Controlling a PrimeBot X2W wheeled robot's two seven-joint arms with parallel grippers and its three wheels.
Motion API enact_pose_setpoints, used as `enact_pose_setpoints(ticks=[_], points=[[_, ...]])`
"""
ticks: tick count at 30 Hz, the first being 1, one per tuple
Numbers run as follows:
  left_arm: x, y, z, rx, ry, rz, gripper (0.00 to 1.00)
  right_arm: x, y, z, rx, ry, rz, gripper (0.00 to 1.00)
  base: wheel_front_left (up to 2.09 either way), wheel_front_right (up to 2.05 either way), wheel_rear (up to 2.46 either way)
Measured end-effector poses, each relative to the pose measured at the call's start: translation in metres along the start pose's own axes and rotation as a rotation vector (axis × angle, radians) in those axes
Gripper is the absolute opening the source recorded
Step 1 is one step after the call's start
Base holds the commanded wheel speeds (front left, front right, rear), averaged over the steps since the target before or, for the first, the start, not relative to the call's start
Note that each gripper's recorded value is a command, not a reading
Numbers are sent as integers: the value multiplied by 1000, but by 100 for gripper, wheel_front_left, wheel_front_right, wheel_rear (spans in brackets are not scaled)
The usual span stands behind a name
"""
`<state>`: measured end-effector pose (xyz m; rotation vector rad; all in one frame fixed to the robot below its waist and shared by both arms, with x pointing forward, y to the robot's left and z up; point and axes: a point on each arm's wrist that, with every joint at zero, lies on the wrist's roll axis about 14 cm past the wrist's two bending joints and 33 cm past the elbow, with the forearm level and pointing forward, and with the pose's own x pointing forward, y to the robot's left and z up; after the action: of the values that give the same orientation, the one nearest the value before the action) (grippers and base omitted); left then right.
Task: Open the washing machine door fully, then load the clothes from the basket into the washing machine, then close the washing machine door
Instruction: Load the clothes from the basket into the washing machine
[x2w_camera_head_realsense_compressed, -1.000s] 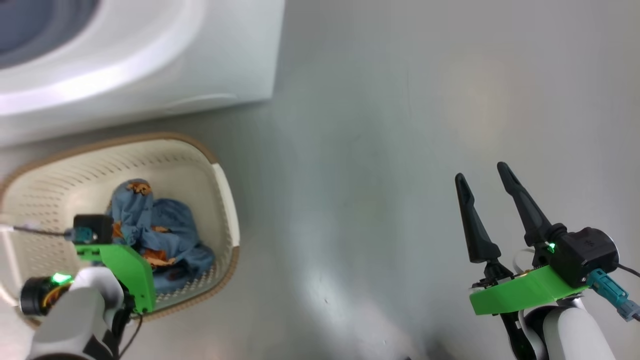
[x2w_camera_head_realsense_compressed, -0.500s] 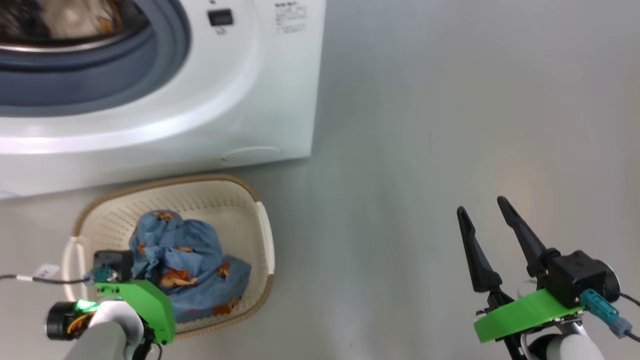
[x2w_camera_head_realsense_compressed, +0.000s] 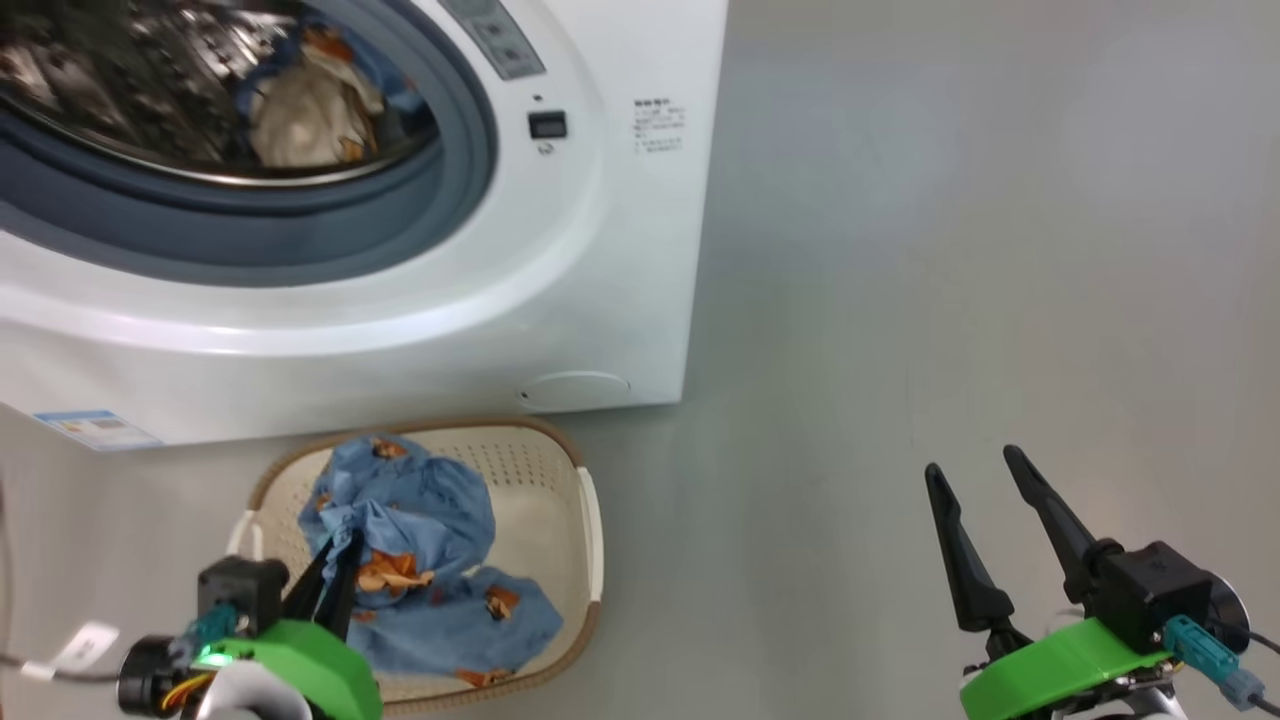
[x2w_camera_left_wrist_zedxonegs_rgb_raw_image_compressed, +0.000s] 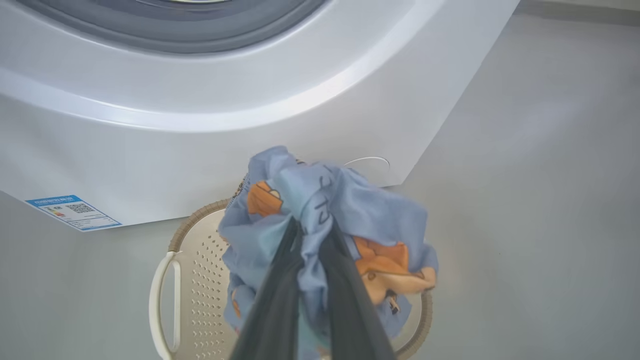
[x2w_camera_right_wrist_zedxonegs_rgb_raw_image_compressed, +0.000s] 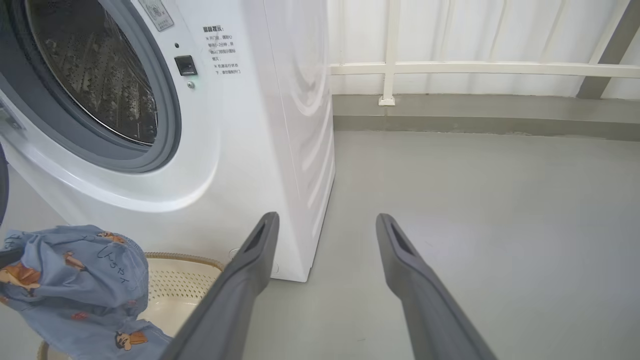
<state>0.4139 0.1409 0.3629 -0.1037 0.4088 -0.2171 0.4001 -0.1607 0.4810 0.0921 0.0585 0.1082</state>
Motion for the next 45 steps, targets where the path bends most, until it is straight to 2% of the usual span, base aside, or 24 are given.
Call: enact_pose_setpoints(ticks=[13,24,38,45], points=[[-66,-9,54,-45,-247,33,0,-23,7,27,9,-73,14,100,0,0,0],[-95,-19,75,-120,-359,57,0,-41,6,39,22,-111,4,100,0,0,0],[-99,-5,95,-129,-433,84,0,-40,7,35,32,-96,6,100,0,0,0],[-75,6,128,-129,-501,71,0,-34,4,21,30,-49,-2,100,0,0,0]])
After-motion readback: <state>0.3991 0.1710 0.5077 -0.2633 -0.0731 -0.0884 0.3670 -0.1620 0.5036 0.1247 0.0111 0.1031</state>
